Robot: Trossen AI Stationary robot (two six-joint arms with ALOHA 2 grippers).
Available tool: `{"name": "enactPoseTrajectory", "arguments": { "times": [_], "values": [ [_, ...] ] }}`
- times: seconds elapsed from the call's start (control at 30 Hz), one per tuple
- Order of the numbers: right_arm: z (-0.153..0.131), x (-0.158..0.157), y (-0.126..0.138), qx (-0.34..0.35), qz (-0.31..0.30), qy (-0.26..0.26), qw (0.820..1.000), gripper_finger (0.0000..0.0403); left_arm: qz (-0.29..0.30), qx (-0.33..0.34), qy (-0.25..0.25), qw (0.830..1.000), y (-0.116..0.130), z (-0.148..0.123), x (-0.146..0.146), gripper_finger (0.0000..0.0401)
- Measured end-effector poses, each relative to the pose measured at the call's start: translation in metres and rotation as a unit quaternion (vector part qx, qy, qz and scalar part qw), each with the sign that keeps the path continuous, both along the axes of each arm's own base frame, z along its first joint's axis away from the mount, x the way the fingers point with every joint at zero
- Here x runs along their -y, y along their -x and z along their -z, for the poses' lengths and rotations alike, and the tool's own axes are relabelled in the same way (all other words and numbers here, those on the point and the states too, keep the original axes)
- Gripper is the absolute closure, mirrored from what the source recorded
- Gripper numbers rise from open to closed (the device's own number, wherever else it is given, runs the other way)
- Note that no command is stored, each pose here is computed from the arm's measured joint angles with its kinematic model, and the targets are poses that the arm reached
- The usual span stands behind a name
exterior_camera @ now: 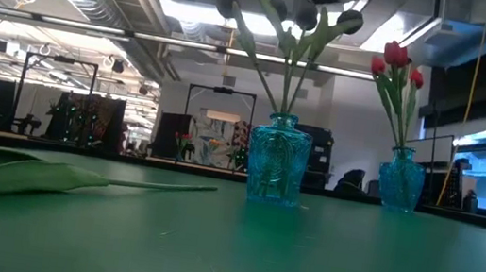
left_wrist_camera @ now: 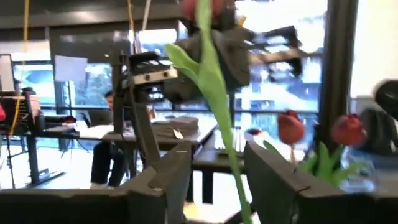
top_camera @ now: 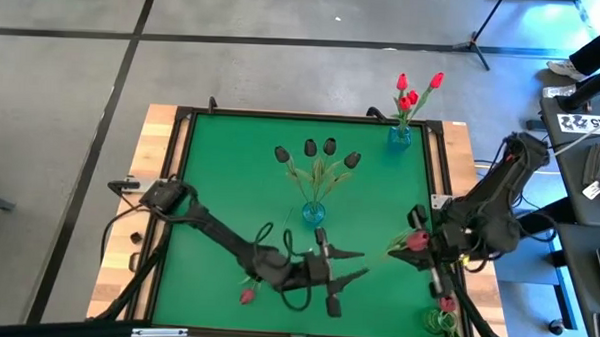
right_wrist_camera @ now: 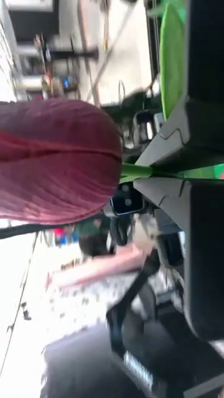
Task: Sort flowers into vase by color
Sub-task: Put the pink tulip into the green vase
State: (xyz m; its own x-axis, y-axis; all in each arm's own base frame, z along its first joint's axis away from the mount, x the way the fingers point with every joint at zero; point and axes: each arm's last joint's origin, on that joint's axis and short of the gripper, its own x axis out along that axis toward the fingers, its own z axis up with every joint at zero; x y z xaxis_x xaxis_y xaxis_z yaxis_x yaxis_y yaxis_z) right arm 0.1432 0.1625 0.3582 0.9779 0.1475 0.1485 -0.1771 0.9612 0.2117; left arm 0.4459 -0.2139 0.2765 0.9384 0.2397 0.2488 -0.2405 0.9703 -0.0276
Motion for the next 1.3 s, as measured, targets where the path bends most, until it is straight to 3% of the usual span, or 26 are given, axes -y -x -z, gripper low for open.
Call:
{"name": "enactPoseTrajectory", "arguments": {
  "times": [0.17,0.4,0.5,0.73,0.9,1.3],
  "values": [
    [-0.008,0.019,0.016,-0.008,-0.059,-0.017,0.998,0.0397,0.013,-0.066,-0.031,0.997,0.023,-0.009,0.031,0.0231],
    [-0.023,0.052,0.051,0.014,-0.22,-0.019,0.975,0.0398,-0.028,-0.13,-0.067,0.989,0.055,0.001,0.073,0.023],
    [-0.033,0.071,0.065,0.024,-0.226,-0.045,0.973,0.0398,-0.038,-0.135,-0.067,0.988,0.063,0.002,0.082,0.0229],
    [-0.057,0.11,0.096,0.046,-0.27,-0.059,0.96,0.0399,-0.062,-0.138,-0.058,0.987,0.061,0.002,0.077,0.0229],
    [-0.07,0.126,0.112,0.001,-0.342,-0.052,0.938,0.0398,-0.071,-0.14,-0.043,0.987,0.054,0.004,0.068,0.0229],
    [-0.067,0.135,0.12,-0.084,-0.345,-0.041,0.934,0.04,-0.079,-0.138,-0.023,0.987,0.048,0.005,0.059,0.0229]
  ]
}}
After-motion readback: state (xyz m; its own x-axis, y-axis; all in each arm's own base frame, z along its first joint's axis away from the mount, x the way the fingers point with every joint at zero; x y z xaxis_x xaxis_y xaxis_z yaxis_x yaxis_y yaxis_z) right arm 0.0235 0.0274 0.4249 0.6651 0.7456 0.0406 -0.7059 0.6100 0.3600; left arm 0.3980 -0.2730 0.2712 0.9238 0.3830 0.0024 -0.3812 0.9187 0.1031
